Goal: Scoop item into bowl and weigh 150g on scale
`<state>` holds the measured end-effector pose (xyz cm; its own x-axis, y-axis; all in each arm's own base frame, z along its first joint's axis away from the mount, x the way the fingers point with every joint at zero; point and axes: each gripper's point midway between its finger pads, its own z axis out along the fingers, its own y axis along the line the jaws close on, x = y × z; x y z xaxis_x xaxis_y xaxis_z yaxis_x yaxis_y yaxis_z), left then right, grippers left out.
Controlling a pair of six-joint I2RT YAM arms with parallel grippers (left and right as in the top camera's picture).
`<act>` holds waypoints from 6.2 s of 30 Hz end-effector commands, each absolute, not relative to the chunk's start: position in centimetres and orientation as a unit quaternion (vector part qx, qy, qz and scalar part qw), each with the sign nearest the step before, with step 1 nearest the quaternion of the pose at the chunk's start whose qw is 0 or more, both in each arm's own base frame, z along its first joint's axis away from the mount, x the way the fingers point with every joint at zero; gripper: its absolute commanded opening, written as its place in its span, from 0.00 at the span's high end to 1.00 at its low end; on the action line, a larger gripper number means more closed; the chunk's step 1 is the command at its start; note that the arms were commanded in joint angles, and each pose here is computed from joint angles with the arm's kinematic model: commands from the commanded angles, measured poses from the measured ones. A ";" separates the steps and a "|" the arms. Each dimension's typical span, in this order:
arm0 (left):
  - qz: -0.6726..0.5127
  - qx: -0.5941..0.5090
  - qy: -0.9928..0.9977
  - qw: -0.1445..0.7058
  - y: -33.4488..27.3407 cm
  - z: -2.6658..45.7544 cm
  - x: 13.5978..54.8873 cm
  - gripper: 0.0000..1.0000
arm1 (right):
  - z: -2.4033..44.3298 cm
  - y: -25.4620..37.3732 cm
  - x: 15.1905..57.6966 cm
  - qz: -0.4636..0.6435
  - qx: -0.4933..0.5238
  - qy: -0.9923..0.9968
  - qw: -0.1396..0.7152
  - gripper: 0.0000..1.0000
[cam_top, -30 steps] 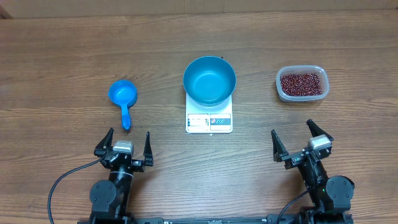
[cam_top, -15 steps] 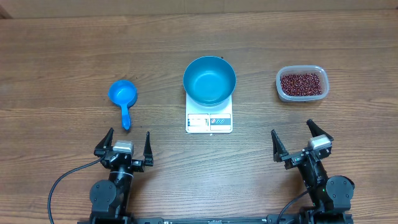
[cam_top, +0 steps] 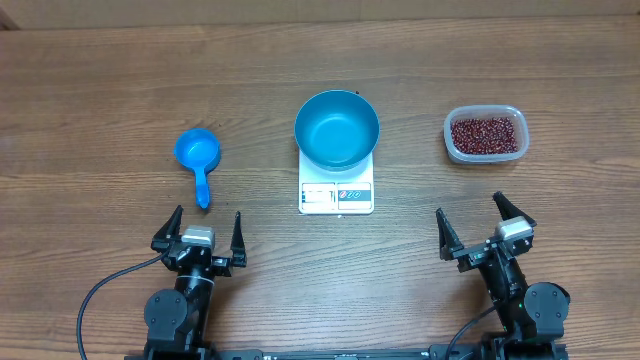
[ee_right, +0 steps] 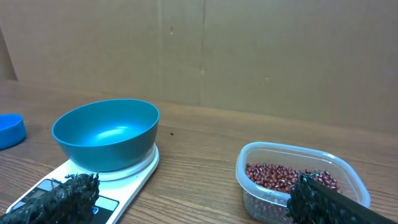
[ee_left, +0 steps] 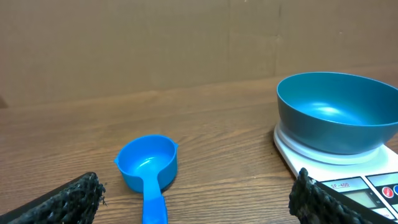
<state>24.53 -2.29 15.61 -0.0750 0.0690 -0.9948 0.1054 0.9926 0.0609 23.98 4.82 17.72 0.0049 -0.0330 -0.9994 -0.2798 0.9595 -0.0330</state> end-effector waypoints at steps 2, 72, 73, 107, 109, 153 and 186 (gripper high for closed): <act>-0.003 0.063 0.731 0.679 -2.1 15.6 24.5 0.00 | 17.6 4.8 24.0 0.090 -0.110 0.698 0.702 0.00; -0.003 0.063 0.731 0.679 -2.1 15.6 24.5 0.00 | 17.6 4.8 24.0 0.090 -0.110 0.698 0.702 0.00; -0.003 0.063 0.731 0.679 -2.1 15.6 24.5 0.01 | 17.6 4.8 24.0 0.090 -0.110 0.698 0.702 0.00; 0.008 0.053 0.730 0.682 -1.6 15.7 24.6 0.01 | 17.6 4.8 24.0 0.090 -0.110 0.698 0.702 0.00; 0.008 0.053 0.730 0.682 -1.6 15.8 24.6 0.01 | 17.6 4.8 24.0 0.090 -0.110 0.698 0.702 0.00; -0.042 0.086 0.744 0.662 -3.4 26.8 22.7 0.00 | 17.6 4.8 24.0 0.090 -0.110 0.698 0.702 0.00; -0.040 0.033 0.960 0.274 -1.3 19.8 35.1 0.00 | 17.6 4.8 24.0 0.090 -0.110 0.698 0.702 0.00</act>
<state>33.32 -4.55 21.48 -0.8150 0.1237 -0.5660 0.2085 0.9741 -0.0873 23.98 4.83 17.72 0.0049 -0.0330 -0.9994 -0.2802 0.9594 -0.0330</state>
